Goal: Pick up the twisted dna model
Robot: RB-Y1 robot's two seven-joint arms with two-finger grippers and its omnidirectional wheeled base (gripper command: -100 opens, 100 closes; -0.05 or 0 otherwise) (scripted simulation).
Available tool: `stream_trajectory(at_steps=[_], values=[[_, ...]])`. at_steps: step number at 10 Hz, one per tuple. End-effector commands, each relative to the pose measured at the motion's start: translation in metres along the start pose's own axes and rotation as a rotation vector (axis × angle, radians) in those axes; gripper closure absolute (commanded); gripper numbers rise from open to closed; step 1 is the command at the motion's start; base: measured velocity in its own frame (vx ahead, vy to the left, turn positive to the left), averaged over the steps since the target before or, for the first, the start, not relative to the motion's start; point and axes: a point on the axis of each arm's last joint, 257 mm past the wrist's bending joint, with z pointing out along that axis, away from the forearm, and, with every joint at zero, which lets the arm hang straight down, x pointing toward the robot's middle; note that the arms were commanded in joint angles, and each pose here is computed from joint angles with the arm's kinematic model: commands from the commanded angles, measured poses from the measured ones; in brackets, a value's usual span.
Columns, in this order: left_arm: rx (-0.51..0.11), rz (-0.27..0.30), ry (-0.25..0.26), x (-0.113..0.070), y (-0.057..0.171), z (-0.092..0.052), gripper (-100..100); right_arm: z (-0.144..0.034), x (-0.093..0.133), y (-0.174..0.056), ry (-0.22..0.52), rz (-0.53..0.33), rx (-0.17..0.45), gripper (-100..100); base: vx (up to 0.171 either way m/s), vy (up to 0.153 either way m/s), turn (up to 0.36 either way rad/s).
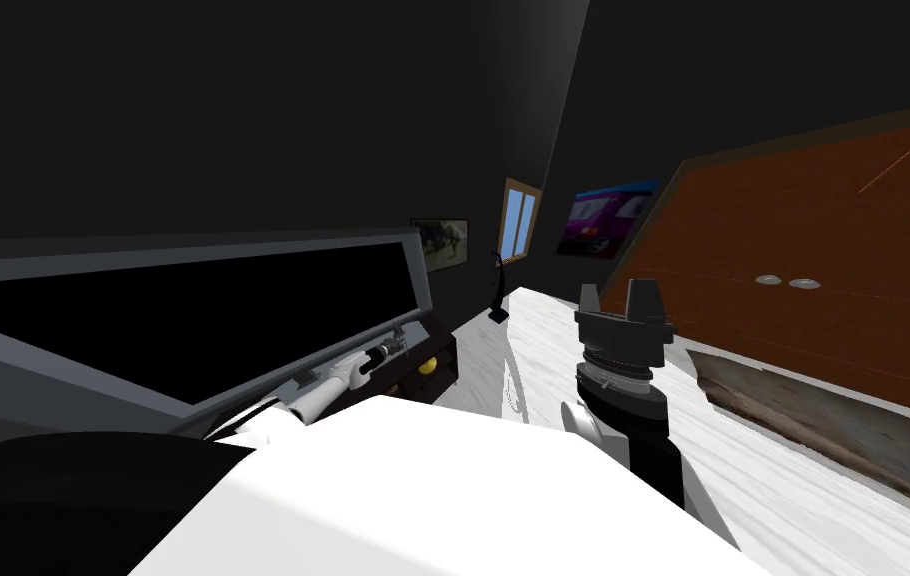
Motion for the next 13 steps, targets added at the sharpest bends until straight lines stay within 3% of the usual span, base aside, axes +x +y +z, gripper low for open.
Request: stream_trajectory(at_steps=[1, 2, 3, 5, 6, 9, 10, 12, 13], values=[[0.027, 0.011, -0.007, 0.005, -0.005, -0.011, 100, 0.000, 0.000, 0.000, 0.000, 0.000, 0.000, 0, 0.160, -0.073, 0.198], [0.032, 0.005, 0.010, 0.020, -0.008, -0.019, 100, 0.000, 0.000, 0.000, 0.000, 0.000, 0.000, 0, 0.090, -0.048, -0.036], [0.049, 0.040, -0.018, 0.008, -0.001, -0.030, 100, 0.000, 0.000, 0.000, 0.000, 0.000, 0.000, 0, 0.164, -0.071, 0.259], [0.068, 0.033, 0.000, 0.026, -0.011, -0.042, 100, 0.000, 0.000, 0.000, 0.000, 0.000, 0.000, 0, 0.130, -0.072, 0.082], [0.084, 0.070, -0.021, 0.016, -0.003, -0.054, 100, 0.000, 0.000, 0.000, 0.000, 0.000, 0.000, 0, 0.177, -0.068, 0.226], [0.104, 0.059, 0.005, 0.040, -0.015, -0.071, 100, 0.000, 0.000, 0.000, 0.000, 0.000, 0.000, 0, 0.081, -0.047, 0.049], [0.128, 0.101, -0.017, 0.028, -0.011, -0.083, 100, 0.000, 0.000, 0.000, 0.000, 0.000, 0.000, 0, 0.108, -0.062, 0.272], [0.147, 0.091, 0.003, 0.045, -0.023, -0.098, 100, 0.000, 0.000, 0.000, 0.000, 0.000, 0.000, 0, 0.131, -0.064, 0.103], [0.172, 0.134, -0.012, 0.036, -0.019, -0.110, 100, 0.000, 0.000, 0.000, 0.000, 0.000, 0.000, 0, 0.140, -0.110, 0.197]])
